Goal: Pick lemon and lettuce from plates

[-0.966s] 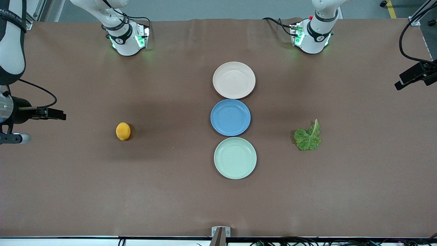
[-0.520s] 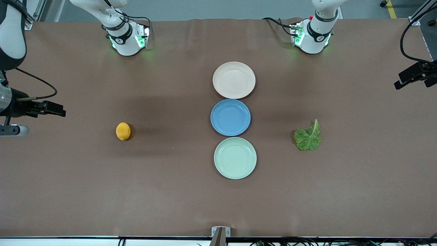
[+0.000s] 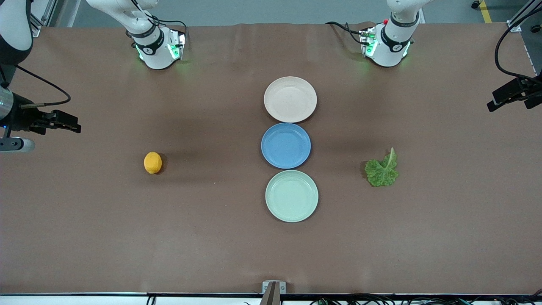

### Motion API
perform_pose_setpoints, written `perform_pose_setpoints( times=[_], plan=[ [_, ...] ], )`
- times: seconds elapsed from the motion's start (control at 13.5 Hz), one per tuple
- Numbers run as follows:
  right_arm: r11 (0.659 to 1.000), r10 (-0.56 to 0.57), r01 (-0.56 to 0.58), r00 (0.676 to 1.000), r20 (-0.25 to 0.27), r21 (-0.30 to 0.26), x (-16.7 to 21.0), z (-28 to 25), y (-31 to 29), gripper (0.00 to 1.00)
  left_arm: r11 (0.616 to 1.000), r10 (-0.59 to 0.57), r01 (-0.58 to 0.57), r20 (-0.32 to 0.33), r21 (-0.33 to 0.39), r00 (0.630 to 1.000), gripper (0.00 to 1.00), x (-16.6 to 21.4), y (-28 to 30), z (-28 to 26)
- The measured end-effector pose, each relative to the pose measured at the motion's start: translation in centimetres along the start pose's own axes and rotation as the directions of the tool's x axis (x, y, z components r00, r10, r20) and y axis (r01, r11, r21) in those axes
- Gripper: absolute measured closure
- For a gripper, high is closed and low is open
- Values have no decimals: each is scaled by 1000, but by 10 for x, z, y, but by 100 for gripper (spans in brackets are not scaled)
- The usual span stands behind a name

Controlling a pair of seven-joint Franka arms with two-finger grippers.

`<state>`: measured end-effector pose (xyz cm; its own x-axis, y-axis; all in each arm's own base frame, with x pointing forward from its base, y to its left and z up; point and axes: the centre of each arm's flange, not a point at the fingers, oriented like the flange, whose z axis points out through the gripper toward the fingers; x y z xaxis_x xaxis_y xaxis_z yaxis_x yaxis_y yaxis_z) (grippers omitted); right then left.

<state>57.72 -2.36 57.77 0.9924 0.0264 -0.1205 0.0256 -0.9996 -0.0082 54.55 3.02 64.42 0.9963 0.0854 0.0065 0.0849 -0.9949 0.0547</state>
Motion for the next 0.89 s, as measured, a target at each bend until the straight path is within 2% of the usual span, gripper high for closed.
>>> perform_pose_setpoints(
  times=[0.45,0.89],
  plan=[
    [1000,-3,3,999,-34,3,-39,-22,-2,0,1000,1,-1,3,-2,1000,0,1,0,2],
    [1000,-5,5,996,-91,-1,-47,-37,-2,0,1000,12,-12,9,-3,1000,0,2,5,5]
  ],
)
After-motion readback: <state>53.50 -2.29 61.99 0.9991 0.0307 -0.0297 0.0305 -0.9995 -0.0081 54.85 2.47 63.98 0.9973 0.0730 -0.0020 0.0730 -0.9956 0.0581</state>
